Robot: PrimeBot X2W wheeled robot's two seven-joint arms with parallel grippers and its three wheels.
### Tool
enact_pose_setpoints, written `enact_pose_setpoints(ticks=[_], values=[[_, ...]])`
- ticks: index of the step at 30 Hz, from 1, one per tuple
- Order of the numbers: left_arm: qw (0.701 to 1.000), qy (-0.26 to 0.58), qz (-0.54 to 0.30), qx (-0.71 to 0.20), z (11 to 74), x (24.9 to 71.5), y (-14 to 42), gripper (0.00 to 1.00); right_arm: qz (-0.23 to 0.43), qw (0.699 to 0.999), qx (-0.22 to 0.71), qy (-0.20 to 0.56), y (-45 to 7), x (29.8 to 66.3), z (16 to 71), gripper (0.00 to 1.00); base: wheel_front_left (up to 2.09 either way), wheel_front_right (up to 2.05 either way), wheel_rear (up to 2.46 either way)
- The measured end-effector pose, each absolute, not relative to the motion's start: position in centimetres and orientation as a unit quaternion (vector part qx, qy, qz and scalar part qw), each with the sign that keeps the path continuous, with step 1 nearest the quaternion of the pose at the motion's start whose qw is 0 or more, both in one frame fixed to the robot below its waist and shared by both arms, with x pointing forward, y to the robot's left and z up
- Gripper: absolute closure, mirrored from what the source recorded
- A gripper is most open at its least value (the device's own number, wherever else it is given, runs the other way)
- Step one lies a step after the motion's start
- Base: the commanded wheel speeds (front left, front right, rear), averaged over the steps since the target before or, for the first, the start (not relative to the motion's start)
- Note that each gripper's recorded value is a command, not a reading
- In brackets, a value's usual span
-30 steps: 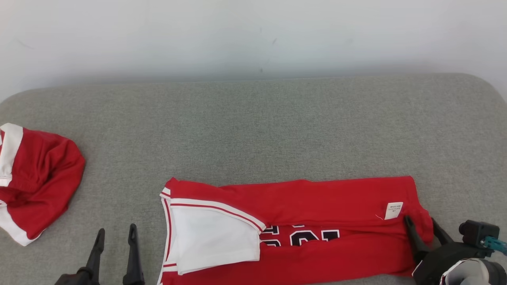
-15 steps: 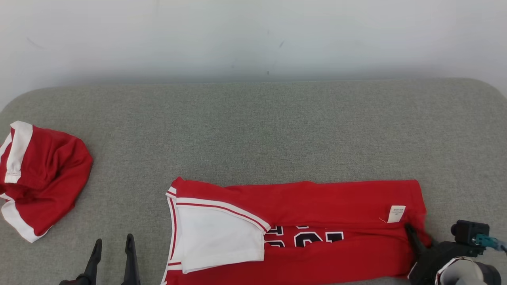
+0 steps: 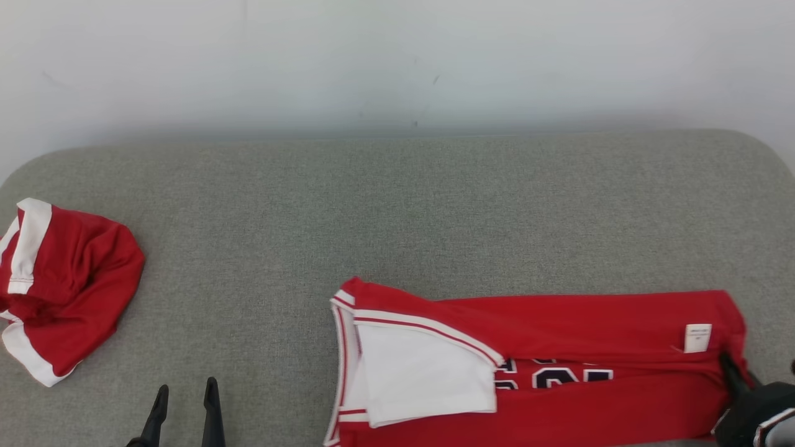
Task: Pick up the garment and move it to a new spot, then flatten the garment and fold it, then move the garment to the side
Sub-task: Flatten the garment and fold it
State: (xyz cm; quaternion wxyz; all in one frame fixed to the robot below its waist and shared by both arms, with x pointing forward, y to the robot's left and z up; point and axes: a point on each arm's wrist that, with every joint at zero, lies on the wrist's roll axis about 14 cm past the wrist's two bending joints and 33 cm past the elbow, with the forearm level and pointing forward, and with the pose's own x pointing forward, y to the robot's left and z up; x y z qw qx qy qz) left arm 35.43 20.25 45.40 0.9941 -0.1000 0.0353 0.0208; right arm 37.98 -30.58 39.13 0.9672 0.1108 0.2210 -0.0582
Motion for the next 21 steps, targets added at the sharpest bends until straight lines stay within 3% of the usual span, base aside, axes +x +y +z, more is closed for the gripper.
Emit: enact_pose_setpoints(ticks=[7,13,21], values=[[0.994,0.033,0.020,-0.099,45.6,35.0,20.1,0.00,-0.079,0.975,0.112,0.176,-33.2,37.9,41.8,1.00,0.00,0.00,0.00],[0.995,0.030,0.023,-0.097,45.8,34.7,20.2,0.00,-0.025,0.983,0.127,0.132,-29.7,39.0,44.1,1.00,0.00,0.00,0.00],[0.994,0.028,0.024,-0.098,45.9,34.1,20.2,0.00,0.084,0.977,0.173,0.094,-21.1,40.7,46.9,1.00,0.00,0.00,0.00]])
